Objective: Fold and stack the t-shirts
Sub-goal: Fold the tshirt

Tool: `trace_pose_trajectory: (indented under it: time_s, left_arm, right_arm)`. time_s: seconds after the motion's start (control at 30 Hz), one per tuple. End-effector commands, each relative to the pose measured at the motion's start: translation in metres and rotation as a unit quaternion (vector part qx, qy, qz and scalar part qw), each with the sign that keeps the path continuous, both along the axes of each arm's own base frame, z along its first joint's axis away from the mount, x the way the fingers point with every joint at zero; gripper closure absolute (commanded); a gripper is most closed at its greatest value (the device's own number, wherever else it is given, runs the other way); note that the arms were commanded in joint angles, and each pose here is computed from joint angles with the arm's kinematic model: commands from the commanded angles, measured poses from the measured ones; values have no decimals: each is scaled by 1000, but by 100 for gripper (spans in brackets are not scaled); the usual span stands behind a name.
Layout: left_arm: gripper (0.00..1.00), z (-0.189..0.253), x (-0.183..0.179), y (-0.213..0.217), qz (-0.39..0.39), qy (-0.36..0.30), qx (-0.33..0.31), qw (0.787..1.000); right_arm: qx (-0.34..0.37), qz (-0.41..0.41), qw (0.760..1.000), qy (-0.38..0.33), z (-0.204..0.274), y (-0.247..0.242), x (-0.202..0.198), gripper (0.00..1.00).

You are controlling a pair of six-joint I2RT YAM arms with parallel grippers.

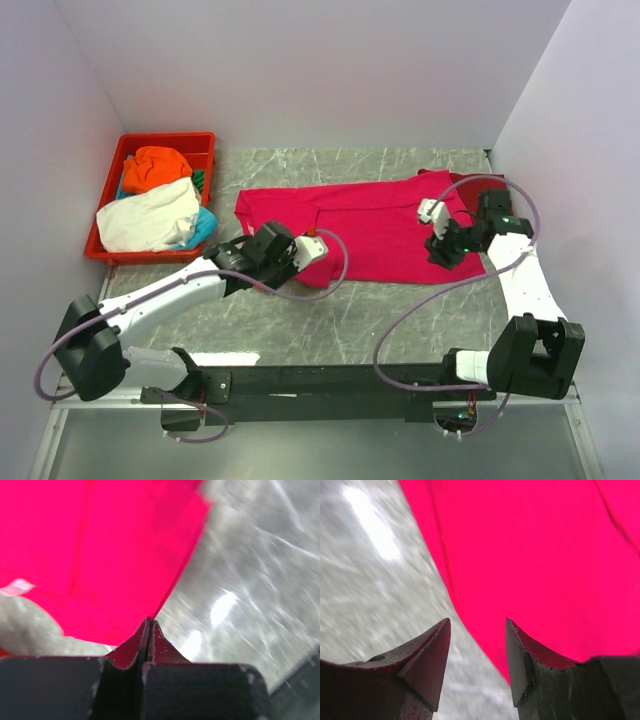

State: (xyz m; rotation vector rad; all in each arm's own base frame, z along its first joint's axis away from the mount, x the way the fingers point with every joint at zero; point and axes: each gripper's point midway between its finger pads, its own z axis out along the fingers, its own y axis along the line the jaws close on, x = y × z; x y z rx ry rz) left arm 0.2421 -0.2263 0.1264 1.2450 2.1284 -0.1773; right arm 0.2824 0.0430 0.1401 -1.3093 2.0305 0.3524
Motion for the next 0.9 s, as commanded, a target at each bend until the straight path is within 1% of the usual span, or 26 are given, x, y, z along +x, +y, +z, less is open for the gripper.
trace_pose_trajectory:
  time_s: [0.0, 0.07, 0.17, 0.2, 0.4, 0.57, 0.87]
  left_arm:
    - [99, 3, -32, -8, -42, 38, -32, 998]
    - [99, 11, -39, -11, -48, 40, -51, 997]
    - [99, 22, -50, -17, -65, 44, -73, 994]
    - [99, 24, -52, -19, -69, 45, -77, 994]
    - [99, 24, -62, -18, -81, 63, -76, 992]
    - [99, 20, -85, -24, -110, 112, -93, 983]
    - [99, 38, -110, -39, -155, 155, -139, 966]
  right_arm:
    - [-56, -13, 998, 10, -12, -41, -9, 46]
    - [-84, -27, 996, 30, -22, -66, -19, 46]
    - [-126, 21, 991, 35, -39, -89, -29, 46]
    - [-143, 12, 989, 43, -45, -103, -33, 46]
    - [-205, 19, 977, 54, -62, -142, -35, 46]
    - [-205, 21, 976, 65, -61, -158, -31, 47]
    - [-215, 24, 974, 72, -65, -181, -31, 47]
